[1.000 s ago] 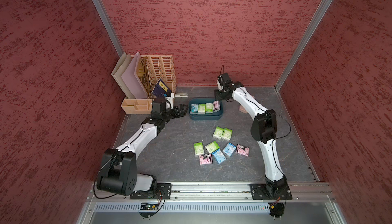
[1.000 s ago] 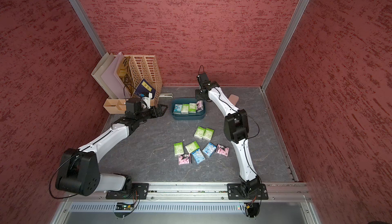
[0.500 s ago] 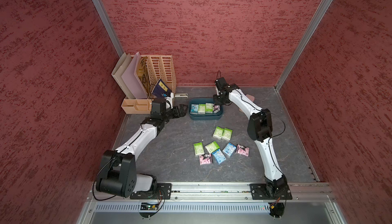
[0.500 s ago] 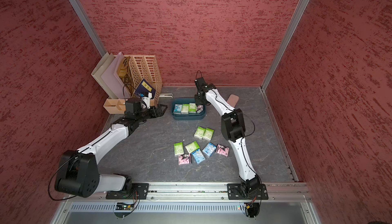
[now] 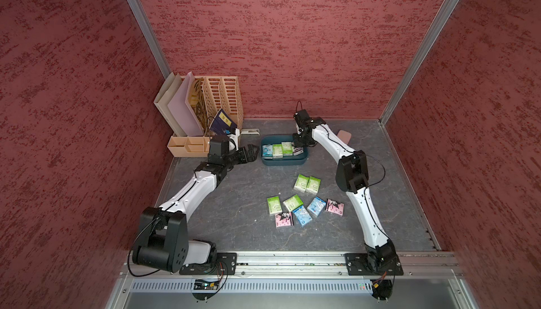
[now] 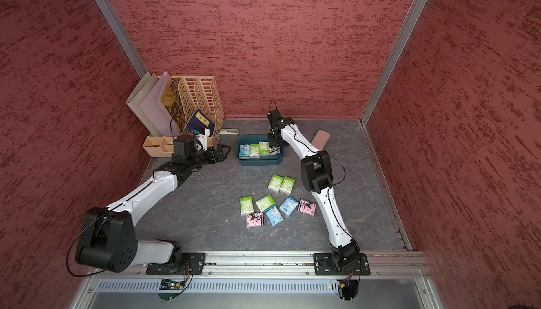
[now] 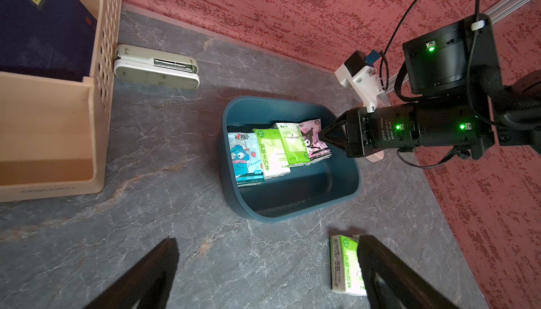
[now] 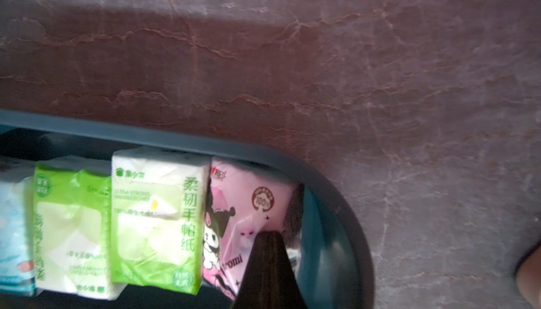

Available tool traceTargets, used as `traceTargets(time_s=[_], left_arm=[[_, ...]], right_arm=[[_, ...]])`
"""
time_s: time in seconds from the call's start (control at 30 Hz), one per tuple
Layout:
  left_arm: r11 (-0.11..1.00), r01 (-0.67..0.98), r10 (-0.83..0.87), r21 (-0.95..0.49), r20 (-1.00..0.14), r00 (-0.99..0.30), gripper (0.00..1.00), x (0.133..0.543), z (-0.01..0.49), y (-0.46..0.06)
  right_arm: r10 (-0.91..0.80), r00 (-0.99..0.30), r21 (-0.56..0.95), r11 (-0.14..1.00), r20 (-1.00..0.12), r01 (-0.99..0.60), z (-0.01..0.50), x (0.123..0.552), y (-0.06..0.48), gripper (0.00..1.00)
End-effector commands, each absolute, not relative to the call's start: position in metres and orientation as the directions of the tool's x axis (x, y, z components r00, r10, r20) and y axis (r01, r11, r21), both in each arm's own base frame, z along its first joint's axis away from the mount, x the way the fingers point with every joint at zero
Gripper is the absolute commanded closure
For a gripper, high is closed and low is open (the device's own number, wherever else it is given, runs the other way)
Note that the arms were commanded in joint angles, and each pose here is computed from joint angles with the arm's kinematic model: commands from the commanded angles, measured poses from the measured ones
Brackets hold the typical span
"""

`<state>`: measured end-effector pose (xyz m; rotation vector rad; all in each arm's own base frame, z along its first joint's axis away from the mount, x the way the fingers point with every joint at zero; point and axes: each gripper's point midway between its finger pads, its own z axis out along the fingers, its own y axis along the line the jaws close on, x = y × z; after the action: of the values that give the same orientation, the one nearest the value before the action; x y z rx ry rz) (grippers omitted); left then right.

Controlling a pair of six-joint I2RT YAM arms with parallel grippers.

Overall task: Put the pocket tissues into the storage box
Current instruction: Place the pocket tissues in the storage box, then adjust the pocket tissues in the storage box.

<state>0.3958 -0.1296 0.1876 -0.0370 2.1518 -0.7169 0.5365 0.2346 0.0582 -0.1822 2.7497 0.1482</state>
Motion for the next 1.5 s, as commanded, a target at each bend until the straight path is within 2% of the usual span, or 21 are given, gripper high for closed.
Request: traceTargets(time_s=[0.0, 0.17, 0.27, 0.43, 0.5, 0.63, 0.73, 0.8, 0.93, 1.0, 1.23, 1.47], left_arm=[[0.841, 0.231, -0.263, -0.489, -0.744, -0.614, 0.0, 0.4, 0.2, -0.127], [0.841, 0.229, -0.264, -0.49, -0.742, -0.616, 0.0, 0.401, 0.2, -0.127], [0.84, 0.232, -0.264, -0.49, -0.743, -0.615, 0.0, 0.402, 0.201, -0.127], [0.837, 0.235, -0.267, -0.494, -0.744, -0.613, 0.0, 0.403, 0.204, -0.128], [0.837, 0.236, -0.267, -0.494, -0.745, -0.611, 0.0, 0.403, 0.206, -0.128], [0.837, 0.237, -0.268, -0.493, -0.747, -0.608, 0.0, 0.405, 0.209, -0.128], [0.836, 0.237, -0.268, -0.495, -0.744, -0.612, 0.0, 0.406, 0.209, -0.129], [0.837, 0.23, -0.268, -0.497, -0.738, -0.619, 0.0, 0.408, 0.208, -0.129], [0.839, 0.202, -0.28, -0.505, -0.719, -0.636, 0.0, 0.412, 0.2, -0.128], [0.84, 0.188, -0.286, -0.509, -0.709, -0.644, 0.0, 0.413, 0.197, -0.127], [0.846, 0.165, -0.292, -0.506, -0.701, -0.651, 0.0, 0.412, 0.194, -0.125], [0.857, 0.147, -0.289, -0.494, -0.696, -0.657, 0.0, 0.409, 0.189, -0.12]], right_arm=[[-0.11, -0.932, 0.067, 0.988, -0.344, -0.142, 0.038, 0.534, 0.236, 1.0], [-0.116, -0.932, 0.072, 0.986, -0.345, -0.149, 0.039, 0.534, 0.237, 0.98], [-0.118, -0.917, 0.071, 0.985, -0.381, -0.156, 0.055, 0.538, 0.237, 0.91], [-0.119, -0.879, 0.081, 0.981, -0.462, -0.176, 0.092, 0.543, 0.238, 0.68], [-0.117, -0.86, 0.09, 0.978, -0.497, -0.186, 0.111, 0.543, 0.24, 0.62], [-0.145, -0.821, 0.1, 0.966, -0.552, -0.237, 0.143, 0.537, 0.247, 0.59], [-0.203, -0.808, 0.102, 0.946, -0.552, -0.307, 0.153, 0.521, 0.262, 0.6], [-0.239, -0.808, 0.133, 0.923, -0.538, -0.362, 0.153, 0.507, 0.277, 0.65], [-0.278, -0.822, 0.234, 0.869, -0.497, -0.436, 0.139, 0.477, 0.309, 0.94], [-0.292, -0.831, 0.278, 0.846, -0.474, -0.455, 0.131, 0.465, 0.324, 1.0], [-0.326, -0.863, 0.345, 0.817, -0.385, -0.463, 0.098, 0.44, 0.356, 1.0], [-0.327, -0.891, 0.342, 0.837, -0.316, -0.428, 0.077, 0.429, 0.35, 1.0]])
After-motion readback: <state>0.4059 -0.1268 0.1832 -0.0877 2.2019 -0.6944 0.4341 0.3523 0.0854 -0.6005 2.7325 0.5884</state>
